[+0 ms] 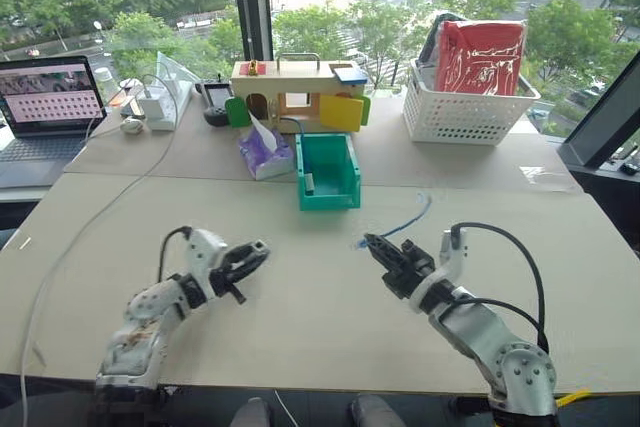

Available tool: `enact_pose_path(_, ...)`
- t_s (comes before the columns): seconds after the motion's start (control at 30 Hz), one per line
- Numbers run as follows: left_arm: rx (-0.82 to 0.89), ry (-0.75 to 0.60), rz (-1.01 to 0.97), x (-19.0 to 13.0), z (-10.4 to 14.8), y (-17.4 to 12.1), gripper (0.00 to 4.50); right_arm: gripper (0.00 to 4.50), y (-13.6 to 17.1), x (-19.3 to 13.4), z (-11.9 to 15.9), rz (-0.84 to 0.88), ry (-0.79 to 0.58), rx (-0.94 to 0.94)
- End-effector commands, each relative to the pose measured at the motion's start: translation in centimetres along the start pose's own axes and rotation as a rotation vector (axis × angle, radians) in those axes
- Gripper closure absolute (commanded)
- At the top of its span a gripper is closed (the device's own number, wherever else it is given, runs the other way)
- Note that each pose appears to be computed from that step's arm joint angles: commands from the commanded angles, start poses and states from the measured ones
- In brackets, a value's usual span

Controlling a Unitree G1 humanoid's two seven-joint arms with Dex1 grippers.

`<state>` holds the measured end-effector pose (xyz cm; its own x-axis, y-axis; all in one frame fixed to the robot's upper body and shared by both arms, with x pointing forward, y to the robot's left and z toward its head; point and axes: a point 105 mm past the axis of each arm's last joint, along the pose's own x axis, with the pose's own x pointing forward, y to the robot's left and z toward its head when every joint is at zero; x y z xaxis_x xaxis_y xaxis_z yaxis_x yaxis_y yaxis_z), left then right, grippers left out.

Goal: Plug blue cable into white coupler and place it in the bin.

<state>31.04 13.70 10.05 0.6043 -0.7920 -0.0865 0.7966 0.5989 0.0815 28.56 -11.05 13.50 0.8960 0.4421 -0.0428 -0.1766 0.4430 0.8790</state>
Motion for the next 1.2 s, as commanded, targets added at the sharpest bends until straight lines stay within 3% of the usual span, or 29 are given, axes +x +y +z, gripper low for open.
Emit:
enact_pose_path(0.03, 0.057, 0.013, -0.189, 3.8, 1.5, -1.6, 3.87, 4.50, 0.8, -1.8, 2.9, -0.040, -0.189, -0.115)
enact_pose_path(0.2, 0.111, 0.089, -0.348, 7.3, 1.3, -3.4, 3.87, 4.50, 0.9, -2.8, 2.3, -0.102, -0.166, -0.440)
enact_pose_path(0.3, 0.105, 0.118, -0.412, 8.5, 1.2, -4.4, 3.87, 4.50, 0.7, -3.0, 1.7, -0.114, -0.145, -0.518)
enact_pose_path(0.53, 0.116, 0.196, -0.524, 10.3, 0.4, -8.7, 3.87, 4.50, 0.6, -3.0, -0.3, -0.088, -0.061, -0.429)
enact_pose_path(0.73, 0.125, 0.255, -0.480, 10.6, -0.2, -8.5, 3.87, 4.50, 1.3, -2.7, -0.7, -0.044, -0.054, -0.373)
enact_pose_path(1.2, 0.050, 0.283, -0.440, 10.7, 0.5, -8.7, 3.87, 4.50, -0.1, -2.4, -2.0, -0.092, 0.055, -0.353)
